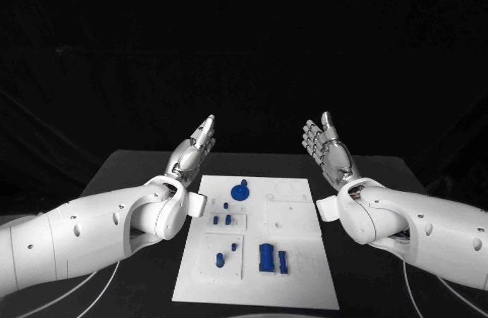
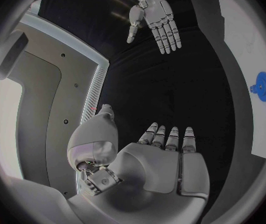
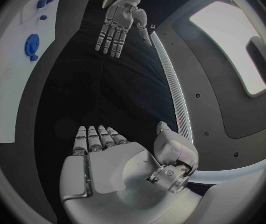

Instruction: Assemble the parts on the task board

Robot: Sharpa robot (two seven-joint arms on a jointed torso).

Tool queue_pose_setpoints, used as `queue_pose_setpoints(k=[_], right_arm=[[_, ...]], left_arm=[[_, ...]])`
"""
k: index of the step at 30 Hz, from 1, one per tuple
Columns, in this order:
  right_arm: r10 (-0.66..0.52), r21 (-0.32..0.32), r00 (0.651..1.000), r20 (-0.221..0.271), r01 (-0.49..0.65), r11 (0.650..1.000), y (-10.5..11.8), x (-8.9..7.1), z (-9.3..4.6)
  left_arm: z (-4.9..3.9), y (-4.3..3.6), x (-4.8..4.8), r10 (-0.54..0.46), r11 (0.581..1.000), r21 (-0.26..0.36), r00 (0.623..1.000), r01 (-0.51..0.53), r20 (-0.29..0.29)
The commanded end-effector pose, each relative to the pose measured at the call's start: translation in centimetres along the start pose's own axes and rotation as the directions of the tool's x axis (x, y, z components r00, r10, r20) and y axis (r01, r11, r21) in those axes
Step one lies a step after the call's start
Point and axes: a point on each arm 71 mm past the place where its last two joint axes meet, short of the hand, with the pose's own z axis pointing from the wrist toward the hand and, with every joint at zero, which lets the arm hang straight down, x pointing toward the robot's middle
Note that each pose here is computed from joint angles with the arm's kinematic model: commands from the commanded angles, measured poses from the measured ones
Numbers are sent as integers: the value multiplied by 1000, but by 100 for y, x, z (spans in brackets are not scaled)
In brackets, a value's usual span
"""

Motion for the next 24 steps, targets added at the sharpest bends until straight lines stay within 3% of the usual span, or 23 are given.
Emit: queue_pose_setpoints(k=[1, 4, 9, 24], right_arm=[[62, 38, 981, 182, -70, 997, 18, -66, 36], [86, 41, 971, 223, -97, 994, 68, -34, 81], [98, 43, 965, 244, -112, 993, 95, -17, 104], [98, 43, 965, 244, -112, 993, 95, -17, 104]], left_arm=[[1, 15, -51, 26, 995, -95, 983, -8, 183], [25, -41, -30, 20, 994, -109, 973, 5, 231], [39, -79, -16, 17, 993, -119, 965, 15, 262], [39, -79, -16, 17, 993, -119, 965, 15, 263]])
